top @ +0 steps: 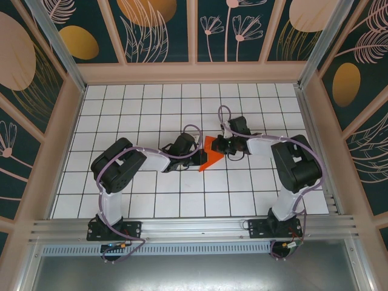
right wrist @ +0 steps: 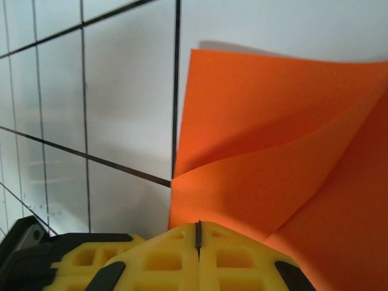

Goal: Fold a paper plane with a square sheet of paper (pick it up from the middle)

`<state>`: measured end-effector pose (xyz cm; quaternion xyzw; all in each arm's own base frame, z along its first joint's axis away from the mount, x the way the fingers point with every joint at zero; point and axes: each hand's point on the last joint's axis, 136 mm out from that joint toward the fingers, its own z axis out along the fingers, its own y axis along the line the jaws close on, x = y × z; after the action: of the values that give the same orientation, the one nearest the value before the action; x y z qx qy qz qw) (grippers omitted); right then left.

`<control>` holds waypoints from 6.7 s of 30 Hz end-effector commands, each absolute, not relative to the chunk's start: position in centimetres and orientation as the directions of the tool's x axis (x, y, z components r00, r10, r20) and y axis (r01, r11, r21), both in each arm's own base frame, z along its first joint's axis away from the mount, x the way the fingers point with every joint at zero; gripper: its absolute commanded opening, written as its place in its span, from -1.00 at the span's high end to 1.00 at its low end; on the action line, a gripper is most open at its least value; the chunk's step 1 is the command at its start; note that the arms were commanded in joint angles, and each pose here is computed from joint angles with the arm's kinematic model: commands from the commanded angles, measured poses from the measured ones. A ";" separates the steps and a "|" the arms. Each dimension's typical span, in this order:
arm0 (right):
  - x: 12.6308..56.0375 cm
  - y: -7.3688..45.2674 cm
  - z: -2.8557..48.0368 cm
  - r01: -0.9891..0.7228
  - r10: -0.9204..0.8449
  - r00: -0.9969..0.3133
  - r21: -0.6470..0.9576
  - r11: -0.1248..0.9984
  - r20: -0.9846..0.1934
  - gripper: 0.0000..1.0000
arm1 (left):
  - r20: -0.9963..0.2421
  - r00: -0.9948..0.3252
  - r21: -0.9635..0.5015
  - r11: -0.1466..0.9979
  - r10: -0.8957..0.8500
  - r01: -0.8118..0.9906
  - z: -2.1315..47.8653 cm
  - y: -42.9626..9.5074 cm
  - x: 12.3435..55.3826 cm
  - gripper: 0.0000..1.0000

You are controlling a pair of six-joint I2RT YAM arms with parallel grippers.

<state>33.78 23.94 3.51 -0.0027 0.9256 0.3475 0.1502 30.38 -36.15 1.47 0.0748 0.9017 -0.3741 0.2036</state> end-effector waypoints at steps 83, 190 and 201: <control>31.5 21.3 -3.0 0.098 0.185 -0.976 0.525 0.845 -0.115 1.00 | -0.271 -0.962 -0.697 0.699 -0.045 0.164 2.3 -36.1 27.0 0.83; 30.2 21.0 -4.9 0.100 0.147 -0.987 0.473 0.876 -0.063 1.00 | -0.228 -0.974 -0.665 0.731 -0.006 0.151 0.0 -35.3 24.8 1.00; 30.1 20.9 -5.1 0.106 0.150 -0.987 0.469 0.877 -0.059 1.00 | -0.196 -0.981 -0.672 0.729 -0.004 0.132 0.2 -33.9 22.6 1.00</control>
<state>33.72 24.22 1.37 0.0353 0.9310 0.3437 0.1176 26.18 -34.88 1.77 0.0300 0.9106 -0.3805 0.1586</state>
